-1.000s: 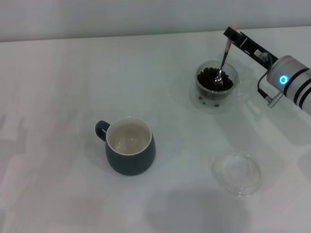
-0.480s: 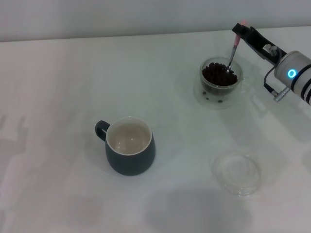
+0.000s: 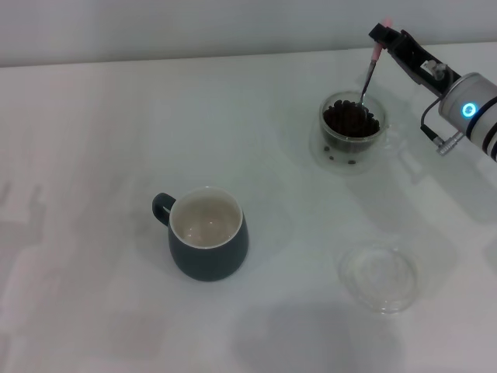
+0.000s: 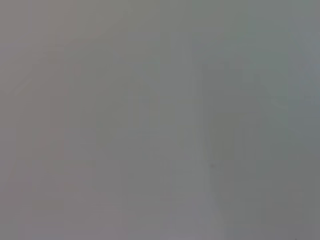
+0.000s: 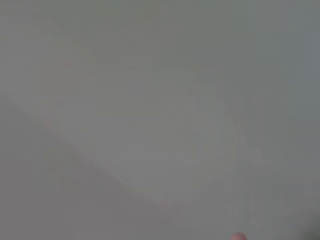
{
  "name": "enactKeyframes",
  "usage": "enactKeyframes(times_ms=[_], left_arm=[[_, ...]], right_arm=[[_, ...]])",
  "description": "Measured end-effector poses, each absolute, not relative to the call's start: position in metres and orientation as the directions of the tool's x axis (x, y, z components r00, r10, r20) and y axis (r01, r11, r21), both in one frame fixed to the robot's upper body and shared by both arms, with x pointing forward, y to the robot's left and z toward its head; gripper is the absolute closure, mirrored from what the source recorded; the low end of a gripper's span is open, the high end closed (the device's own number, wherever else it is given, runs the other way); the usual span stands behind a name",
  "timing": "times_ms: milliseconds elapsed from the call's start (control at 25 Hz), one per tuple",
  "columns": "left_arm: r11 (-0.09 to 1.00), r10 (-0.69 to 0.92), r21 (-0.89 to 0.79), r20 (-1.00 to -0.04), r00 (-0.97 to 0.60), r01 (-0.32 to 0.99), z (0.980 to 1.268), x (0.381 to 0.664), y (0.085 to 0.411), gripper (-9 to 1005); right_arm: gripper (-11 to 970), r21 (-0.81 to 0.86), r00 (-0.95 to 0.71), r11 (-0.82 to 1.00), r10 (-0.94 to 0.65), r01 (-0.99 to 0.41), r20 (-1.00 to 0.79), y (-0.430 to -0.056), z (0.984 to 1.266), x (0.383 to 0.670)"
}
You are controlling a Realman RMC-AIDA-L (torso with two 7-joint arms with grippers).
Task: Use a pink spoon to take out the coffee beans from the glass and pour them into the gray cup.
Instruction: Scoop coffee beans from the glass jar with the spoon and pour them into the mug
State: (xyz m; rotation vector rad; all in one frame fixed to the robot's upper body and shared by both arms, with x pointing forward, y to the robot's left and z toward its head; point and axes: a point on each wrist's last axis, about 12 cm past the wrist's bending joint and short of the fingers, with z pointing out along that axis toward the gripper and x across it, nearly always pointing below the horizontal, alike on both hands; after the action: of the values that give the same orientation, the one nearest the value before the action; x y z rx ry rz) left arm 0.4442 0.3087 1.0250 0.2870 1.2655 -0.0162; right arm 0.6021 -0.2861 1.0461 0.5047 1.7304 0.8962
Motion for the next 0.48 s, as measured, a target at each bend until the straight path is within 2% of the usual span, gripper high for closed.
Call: enactKeyframes(times_ms=[480], left_arm=[[0.963, 0.154, 0.208, -0.945, 0.289, 0.168, 1.0236, 0.4471, 0.3089, 553]], right_arm=[[775, 0.786, -0.374, 0.601, 0.703, -0.145, -0.605, -0.2814, 1.0489, 0.5992]])
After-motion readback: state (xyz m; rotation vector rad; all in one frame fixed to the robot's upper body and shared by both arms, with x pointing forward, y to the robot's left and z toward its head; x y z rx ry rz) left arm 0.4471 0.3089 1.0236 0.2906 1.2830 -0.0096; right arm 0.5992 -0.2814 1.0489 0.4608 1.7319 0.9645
